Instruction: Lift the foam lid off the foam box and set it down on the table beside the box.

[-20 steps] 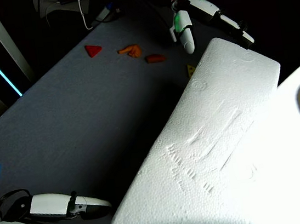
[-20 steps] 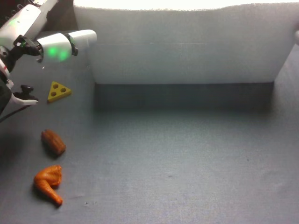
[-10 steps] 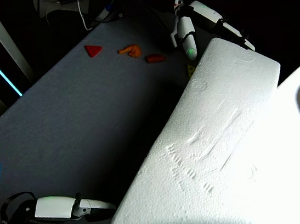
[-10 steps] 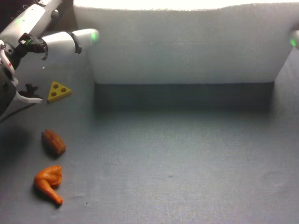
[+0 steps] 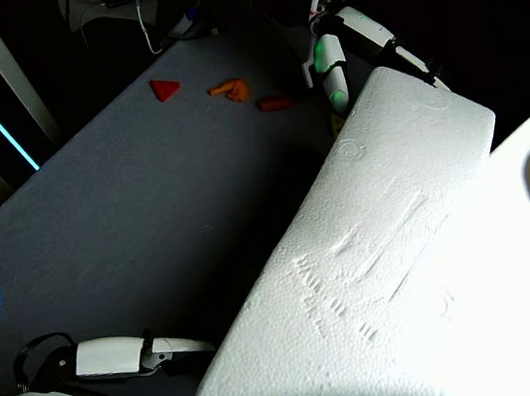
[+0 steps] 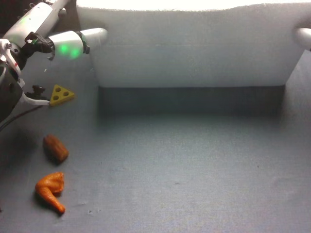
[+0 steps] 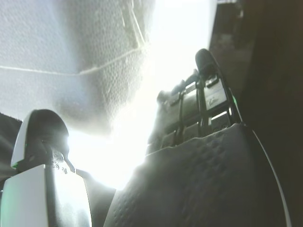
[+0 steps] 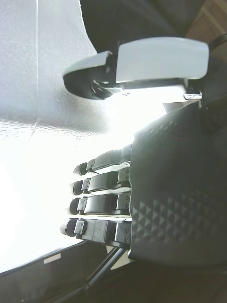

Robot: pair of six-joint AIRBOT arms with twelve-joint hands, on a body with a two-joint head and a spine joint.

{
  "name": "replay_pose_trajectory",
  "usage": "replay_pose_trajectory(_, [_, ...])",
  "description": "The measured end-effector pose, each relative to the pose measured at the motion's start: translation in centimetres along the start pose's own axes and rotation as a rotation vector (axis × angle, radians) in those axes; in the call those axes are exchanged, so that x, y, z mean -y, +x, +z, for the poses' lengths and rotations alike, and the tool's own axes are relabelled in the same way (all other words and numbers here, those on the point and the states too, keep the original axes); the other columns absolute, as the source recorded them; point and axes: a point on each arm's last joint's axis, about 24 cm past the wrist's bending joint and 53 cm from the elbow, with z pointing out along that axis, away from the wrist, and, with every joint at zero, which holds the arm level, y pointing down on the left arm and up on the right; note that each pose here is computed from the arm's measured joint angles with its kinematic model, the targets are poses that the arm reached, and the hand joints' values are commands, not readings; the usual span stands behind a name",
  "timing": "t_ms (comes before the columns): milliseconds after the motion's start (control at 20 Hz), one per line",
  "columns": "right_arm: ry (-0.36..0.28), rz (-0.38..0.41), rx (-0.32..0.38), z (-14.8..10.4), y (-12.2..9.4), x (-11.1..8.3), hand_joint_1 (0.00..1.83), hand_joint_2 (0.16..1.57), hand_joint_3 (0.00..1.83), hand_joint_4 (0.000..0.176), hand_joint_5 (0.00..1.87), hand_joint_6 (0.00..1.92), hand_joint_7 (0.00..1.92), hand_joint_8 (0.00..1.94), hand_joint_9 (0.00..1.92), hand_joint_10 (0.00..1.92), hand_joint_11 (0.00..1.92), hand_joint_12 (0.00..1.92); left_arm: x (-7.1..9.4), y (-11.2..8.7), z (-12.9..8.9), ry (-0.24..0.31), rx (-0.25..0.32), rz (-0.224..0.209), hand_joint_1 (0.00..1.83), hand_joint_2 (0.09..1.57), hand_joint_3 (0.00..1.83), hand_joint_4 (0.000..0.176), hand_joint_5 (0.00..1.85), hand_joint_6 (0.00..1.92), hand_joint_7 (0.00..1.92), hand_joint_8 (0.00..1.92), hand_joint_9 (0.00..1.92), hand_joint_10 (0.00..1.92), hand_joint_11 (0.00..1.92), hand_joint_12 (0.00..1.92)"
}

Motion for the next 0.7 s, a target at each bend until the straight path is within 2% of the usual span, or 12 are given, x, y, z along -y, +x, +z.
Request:
replay_pose_trajectory(100, [0.000,0.003,-0.007,0.0,0.3,0.0,0.53,1.16,0.00,0.000,0.00,0.00,0.00,0.00,0.00,0.00,0.00,0.00,0.1,0.1,0.2,0.000,0.000,-0.006,0.50,1.07,0.00,0.000,0.00,0.00,0.00,0.00,0.00,0.00,0.00,0.52])
replay_pose_trajectory(150, [0.000,0.006,-0.008,0.0,0.4,0.0,0.54,1.17,0.00,0.000,0.00,0.00,0.00,0.00,0.00,0.00,0.01,0.00,0.2,0.2,0.3,0.003,0.000,-0.007,0.49,1.07,0.00,0.002,0.00,0.00,0.00,0.00,0.00,0.00,0.00,0.48])
replay_pose_trajectory(200, [-0.004,0.006,-0.007,0.1,0.4,-0.1,0.54,1.17,0.01,0.000,0.00,0.00,0.00,0.00,0.00,0.00,0.00,0.00,0.2,0.4,0.3,0.005,-0.005,-0.007,0.49,1.07,0.00,0.010,0.00,0.00,0.00,0.00,0.00,0.00,0.00,0.44])
replay_pose_trajectory(250, [-0.003,0.009,-0.005,0.1,0.2,-0.1,0.53,1.18,0.01,0.000,0.00,0.00,0.00,0.00,0.00,0.00,0.00,0.00,0.1,0.6,0.4,0.004,-0.007,-0.013,0.52,1.07,0.00,0.003,0.00,0.00,0.00,0.00,0.00,0.00,0.00,0.28])
replay_pose_trajectory(300, [-0.003,0.010,-0.004,0.1,0.2,0.0,0.52,1.18,0.01,0.000,0.00,0.00,0.00,0.00,0.00,0.00,0.00,0.00,0.0,0.8,0.4,0.004,-0.009,-0.019,0.53,1.07,0.00,0.005,0.01,0.00,0.00,0.00,0.00,0.00,0.00,0.15])
replay_pose_trajectory(400, [-0.002,0.013,-0.004,0.1,0.2,0.0,0.50,1.18,0.01,0.000,0.00,0.00,0.00,0.00,0.00,0.00,0.02,0.01,0.0,0.9,0.4,0.003,-0.014,-0.020,0.50,1.08,0.00,0.000,0.03,0.01,0.00,0.00,0.00,0.00,0.00,0.12])
replay_pose_trajectory(500, [-0.003,0.013,-0.004,0.1,0.2,0.0,0.49,1.19,0.01,0.000,0.00,0.00,0.00,0.00,0.00,0.00,0.02,0.01,0.1,0.9,0.4,0.004,-0.013,-0.022,0.53,1.08,0.00,0.000,0.08,0.01,0.00,0.00,0.00,0.00,0.00,0.19])
replay_pose_trajectory(650, [-0.003,0.017,-0.005,0.1,0.3,0.0,0.48,1.21,0.01,0.000,0.05,0.02,0.05,0.02,0.04,0.02,0.02,0.02,0.0,1.1,0.4,0.006,-0.015,-0.032,0.46,1.12,0.00,0.000,0.13,0.01,0.03,0.00,0.01,0.00,0.00,0.49])
replay_pose_trajectory(700, [-0.003,0.018,-0.004,0.1,0.3,-0.1,0.46,1.24,0.00,0.000,0.05,0.01,0.06,0.01,0.05,0.03,0.00,0.18,0.1,1.0,0.4,0.007,-0.013,-0.031,0.44,1.13,0.01,0.000,0.13,0.01,0.02,0.00,0.00,0.00,0.00,0.50])
